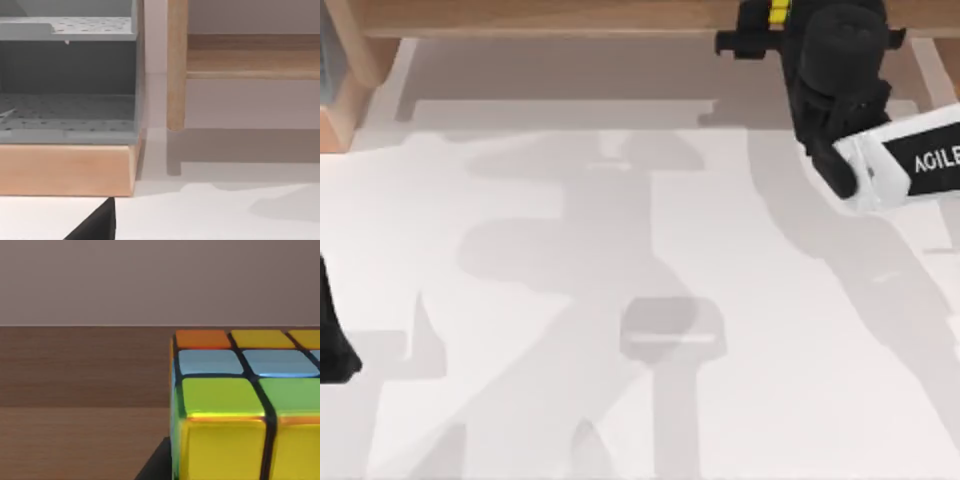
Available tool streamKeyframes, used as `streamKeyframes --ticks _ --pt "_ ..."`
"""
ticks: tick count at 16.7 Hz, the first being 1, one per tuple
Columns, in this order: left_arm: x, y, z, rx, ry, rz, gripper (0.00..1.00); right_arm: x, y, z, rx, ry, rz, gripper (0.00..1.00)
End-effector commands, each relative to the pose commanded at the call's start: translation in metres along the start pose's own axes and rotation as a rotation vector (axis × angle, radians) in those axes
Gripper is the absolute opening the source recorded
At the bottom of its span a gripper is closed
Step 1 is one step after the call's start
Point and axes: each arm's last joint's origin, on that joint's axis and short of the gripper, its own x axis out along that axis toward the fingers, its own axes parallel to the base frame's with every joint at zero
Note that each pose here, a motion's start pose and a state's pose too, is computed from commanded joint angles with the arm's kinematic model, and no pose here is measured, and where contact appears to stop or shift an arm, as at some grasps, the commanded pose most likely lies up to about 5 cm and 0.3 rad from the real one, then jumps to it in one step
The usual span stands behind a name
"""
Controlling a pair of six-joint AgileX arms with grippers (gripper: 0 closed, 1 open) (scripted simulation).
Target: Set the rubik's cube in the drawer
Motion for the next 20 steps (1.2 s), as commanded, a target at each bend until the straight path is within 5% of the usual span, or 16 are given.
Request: streamKeyframes --ticks 6,16,20 --pt "0.000 0.000 0.000 0.000 0.000 0.000 1.00 0.000 0.000 0.000 0.000 0.000 0.000 0.02" --pt "0.000 0.000 0.000 0.000 0.000 0.000 1.00 -0.001 0.001 0.002 0.003 -0.004 0.004 0.00" --pt "0.000 0.000 0.000 0.000 0.000 0.000 1.00 -0.003 -0.009 0.029 0.031 -0.075 -0.028 0.00"
